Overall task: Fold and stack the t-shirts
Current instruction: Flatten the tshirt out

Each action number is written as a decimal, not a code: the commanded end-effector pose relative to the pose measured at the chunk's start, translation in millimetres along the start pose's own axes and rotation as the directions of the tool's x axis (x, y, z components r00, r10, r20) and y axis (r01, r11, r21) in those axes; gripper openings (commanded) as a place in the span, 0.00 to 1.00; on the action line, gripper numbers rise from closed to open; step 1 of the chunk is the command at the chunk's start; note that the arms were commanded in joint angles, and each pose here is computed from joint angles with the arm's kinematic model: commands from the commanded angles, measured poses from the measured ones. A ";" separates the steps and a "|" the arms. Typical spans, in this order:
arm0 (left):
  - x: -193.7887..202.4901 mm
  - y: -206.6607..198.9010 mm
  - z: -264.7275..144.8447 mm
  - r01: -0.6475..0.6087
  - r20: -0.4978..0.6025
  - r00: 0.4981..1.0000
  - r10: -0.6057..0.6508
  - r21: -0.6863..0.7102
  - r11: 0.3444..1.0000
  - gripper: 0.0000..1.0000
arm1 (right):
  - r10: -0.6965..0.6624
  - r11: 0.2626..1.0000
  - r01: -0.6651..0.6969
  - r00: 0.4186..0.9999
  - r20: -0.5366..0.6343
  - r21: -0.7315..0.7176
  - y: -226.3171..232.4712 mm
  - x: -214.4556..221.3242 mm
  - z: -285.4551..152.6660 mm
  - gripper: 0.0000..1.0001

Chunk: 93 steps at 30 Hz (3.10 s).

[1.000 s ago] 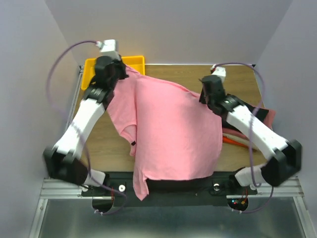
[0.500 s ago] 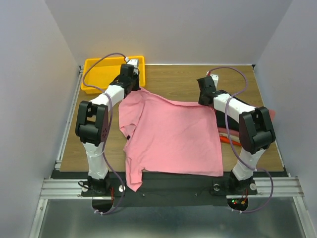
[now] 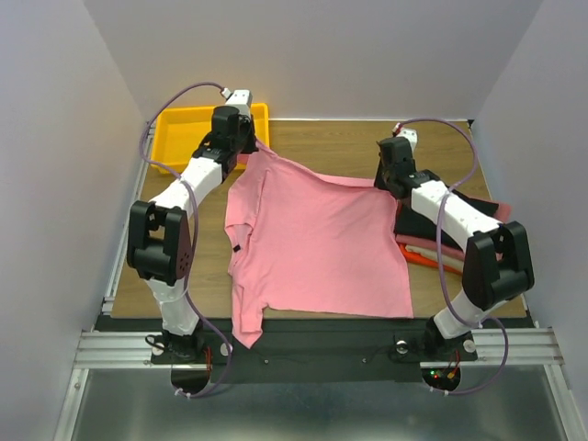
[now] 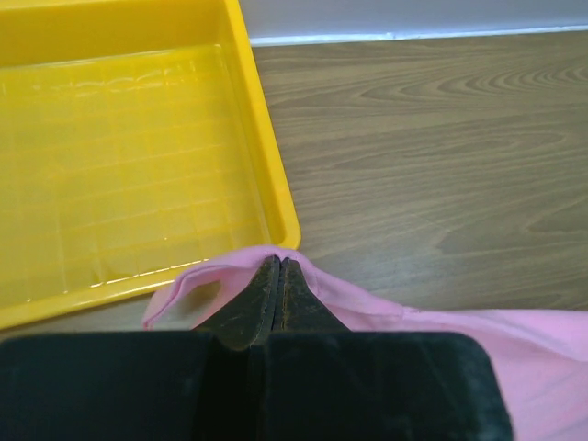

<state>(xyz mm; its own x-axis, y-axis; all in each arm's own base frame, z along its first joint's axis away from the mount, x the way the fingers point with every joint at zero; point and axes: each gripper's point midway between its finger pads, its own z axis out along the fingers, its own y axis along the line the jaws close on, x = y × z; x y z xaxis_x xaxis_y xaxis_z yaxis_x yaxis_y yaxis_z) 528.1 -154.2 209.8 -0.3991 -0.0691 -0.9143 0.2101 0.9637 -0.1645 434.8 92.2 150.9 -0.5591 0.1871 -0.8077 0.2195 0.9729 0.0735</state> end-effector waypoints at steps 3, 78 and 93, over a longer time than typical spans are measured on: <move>-3.7 -8.2 37.8 0.007 0.012 1.000 -0.007 0.019 1.000 0.00 | -0.018 0.999 0.016 0.999 0.045 0.032 8.2 -19.5 21.6 0.00; 180.1 114.3 -38.5 0.331 -0.173 0.868 -0.465 -0.497 0.802 0.98 | 0.051 0.998 -0.056 0.924 -0.380 -0.002 13.2 212.1 -14.1 1.00; 117.4 89.6 -44.3 0.373 -0.089 0.891 -0.445 -0.414 0.830 0.98 | -0.100 0.978 0.061 0.975 -0.197 -0.197 42.7 137.5 -41.7 1.00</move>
<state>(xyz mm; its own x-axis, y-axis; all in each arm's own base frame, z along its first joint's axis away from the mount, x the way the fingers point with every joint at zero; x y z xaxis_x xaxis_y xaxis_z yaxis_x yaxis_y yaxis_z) 470.5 -58.6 50.8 -0.5993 -0.4617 -0.6540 -0.3732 0.8839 -0.2820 337.3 138.6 30.4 -0.7392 0.1660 -0.6527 0.1675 0.9840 0.0606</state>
